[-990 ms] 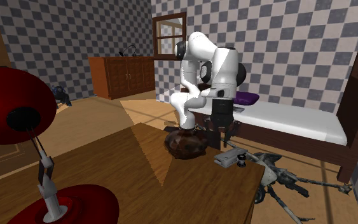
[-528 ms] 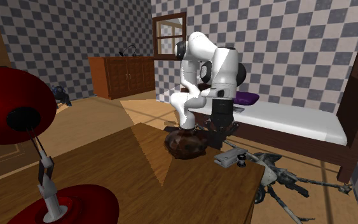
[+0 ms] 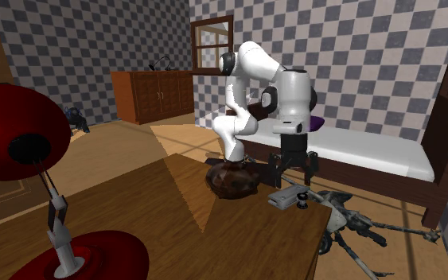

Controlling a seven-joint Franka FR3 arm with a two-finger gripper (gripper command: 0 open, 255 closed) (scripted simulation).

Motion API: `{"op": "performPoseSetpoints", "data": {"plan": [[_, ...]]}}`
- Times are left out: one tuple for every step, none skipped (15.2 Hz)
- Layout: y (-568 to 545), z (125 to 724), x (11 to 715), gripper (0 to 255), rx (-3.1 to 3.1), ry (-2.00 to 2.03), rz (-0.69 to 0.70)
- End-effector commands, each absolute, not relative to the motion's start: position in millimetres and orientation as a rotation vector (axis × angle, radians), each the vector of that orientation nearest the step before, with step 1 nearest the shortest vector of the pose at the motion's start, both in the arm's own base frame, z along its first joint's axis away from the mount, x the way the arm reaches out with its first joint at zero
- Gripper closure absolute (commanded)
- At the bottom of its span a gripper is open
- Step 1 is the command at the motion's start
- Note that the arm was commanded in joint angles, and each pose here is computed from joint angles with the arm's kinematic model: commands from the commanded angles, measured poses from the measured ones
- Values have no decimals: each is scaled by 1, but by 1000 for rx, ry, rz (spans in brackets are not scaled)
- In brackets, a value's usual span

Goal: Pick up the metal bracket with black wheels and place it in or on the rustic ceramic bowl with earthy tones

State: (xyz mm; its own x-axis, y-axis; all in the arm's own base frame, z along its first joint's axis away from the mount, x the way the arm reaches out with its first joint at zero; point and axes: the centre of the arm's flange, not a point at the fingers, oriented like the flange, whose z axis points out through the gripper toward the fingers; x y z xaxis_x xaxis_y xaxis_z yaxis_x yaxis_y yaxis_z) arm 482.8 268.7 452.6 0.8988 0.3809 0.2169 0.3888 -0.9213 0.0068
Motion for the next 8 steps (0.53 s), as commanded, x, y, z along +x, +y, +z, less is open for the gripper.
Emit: {"op": "performPoseSetpoints", "data": {"plan": [[284,439,473,0,-2974,-779,-315],[292,433,467,0,-2947,-857,-305],[299,427,462,0,-2921,-923,-296],[299,422,463,0,-2921,-923,-296],[300,417,464,0,-2921,-923,-296],[301,412,465,0,-2921,-923,-296],[301,407,466,0,-2921,-923,-296],[302,402,467,0,-2921,-923,-296]]}}
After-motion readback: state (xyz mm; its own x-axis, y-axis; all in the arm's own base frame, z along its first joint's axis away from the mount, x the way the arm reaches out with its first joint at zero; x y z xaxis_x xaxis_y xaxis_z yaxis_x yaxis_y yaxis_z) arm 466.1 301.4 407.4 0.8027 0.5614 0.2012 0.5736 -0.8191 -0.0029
